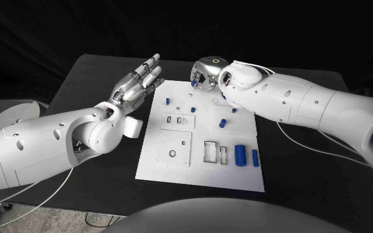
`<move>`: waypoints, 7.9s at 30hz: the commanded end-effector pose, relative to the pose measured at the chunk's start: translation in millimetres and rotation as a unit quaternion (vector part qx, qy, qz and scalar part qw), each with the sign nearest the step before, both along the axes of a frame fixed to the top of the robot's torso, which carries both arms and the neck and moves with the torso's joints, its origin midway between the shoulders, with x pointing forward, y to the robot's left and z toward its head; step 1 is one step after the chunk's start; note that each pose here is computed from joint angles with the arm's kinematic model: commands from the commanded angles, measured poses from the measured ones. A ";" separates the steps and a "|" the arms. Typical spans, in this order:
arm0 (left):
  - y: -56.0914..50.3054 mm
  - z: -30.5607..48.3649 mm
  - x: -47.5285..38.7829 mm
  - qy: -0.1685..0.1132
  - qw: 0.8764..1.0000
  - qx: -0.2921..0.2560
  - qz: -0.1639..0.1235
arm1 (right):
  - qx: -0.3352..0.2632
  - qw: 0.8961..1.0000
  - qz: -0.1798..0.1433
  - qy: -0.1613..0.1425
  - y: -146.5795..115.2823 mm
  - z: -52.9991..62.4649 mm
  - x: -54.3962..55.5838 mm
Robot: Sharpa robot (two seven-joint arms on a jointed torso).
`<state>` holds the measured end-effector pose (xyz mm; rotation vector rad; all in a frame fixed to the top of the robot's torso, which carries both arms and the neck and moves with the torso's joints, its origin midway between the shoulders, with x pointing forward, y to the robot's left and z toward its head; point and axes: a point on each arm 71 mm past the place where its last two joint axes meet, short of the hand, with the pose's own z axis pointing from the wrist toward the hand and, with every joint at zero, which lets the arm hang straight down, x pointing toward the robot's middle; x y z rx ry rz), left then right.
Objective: Assemble the parts on the task board
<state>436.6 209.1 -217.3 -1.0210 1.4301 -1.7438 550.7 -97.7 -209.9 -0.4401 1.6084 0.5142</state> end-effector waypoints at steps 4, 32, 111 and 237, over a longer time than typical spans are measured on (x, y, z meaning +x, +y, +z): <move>-2.4 0.7 -0.4 0.000 1.000 -0.007 -0.011 | -0.018 1.000 0.000 0.026 -1.0 -5.5 -0.9; -4.9 -0.3 0.3 0.005 1.000 -0.009 -0.017 | -0.017 0.999 -0.008 0.031 1.9 -10.1 0.5; -1.5 -6.7 2.4 0.015 1.000 -0.005 -0.019 | -0.046 0.987 -0.115 0.103 -126.1 -21.2 -26.7; 3.1 -11.0 3.9 0.014 1.000 -0.007 -0.018 | 0.124 0.992 -0.021 0.015 -101.7 57.9 -43.8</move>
